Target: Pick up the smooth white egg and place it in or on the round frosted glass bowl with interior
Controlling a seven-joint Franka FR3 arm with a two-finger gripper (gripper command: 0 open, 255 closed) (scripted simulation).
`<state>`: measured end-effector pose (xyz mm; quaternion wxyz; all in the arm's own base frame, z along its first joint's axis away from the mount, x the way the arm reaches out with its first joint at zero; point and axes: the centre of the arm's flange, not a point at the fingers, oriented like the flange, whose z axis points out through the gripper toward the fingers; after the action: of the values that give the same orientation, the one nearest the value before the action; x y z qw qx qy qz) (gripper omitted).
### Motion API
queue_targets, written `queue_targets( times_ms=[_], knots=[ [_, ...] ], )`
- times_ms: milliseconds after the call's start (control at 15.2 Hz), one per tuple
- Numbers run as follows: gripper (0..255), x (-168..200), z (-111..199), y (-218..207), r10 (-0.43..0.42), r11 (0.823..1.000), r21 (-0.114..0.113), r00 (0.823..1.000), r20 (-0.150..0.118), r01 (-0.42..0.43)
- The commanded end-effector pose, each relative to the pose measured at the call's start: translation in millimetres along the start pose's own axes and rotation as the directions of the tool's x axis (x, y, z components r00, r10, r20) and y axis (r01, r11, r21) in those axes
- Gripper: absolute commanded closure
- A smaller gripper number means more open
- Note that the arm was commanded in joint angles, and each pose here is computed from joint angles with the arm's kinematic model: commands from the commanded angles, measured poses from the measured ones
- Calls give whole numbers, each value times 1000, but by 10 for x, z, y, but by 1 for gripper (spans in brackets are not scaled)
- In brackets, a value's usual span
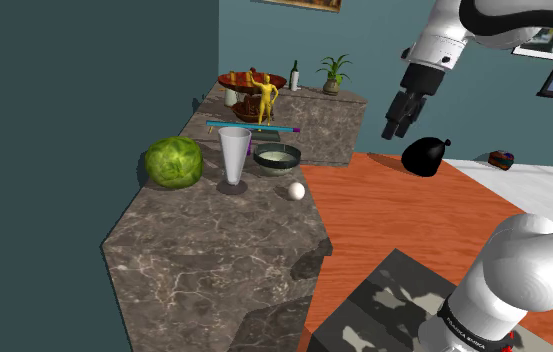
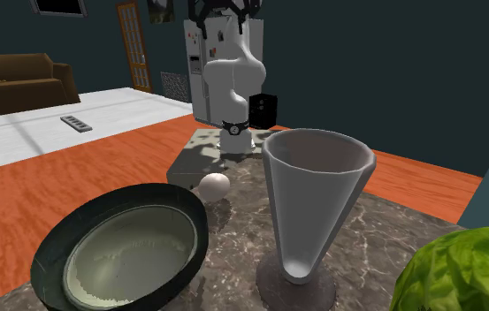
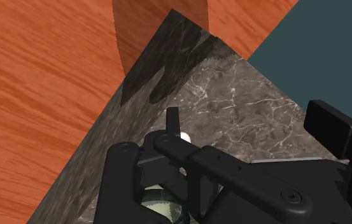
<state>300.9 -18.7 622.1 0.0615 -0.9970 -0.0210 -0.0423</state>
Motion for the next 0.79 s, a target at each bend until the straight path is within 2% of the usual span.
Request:
queue_targets(
  times_ms=[0,726],
  knots=[
    [0,0,0,0,0,1000,0,1000,0,0],
    [0,836,1136,174,-27,1000,-9,999,-32,27]
  ],
)
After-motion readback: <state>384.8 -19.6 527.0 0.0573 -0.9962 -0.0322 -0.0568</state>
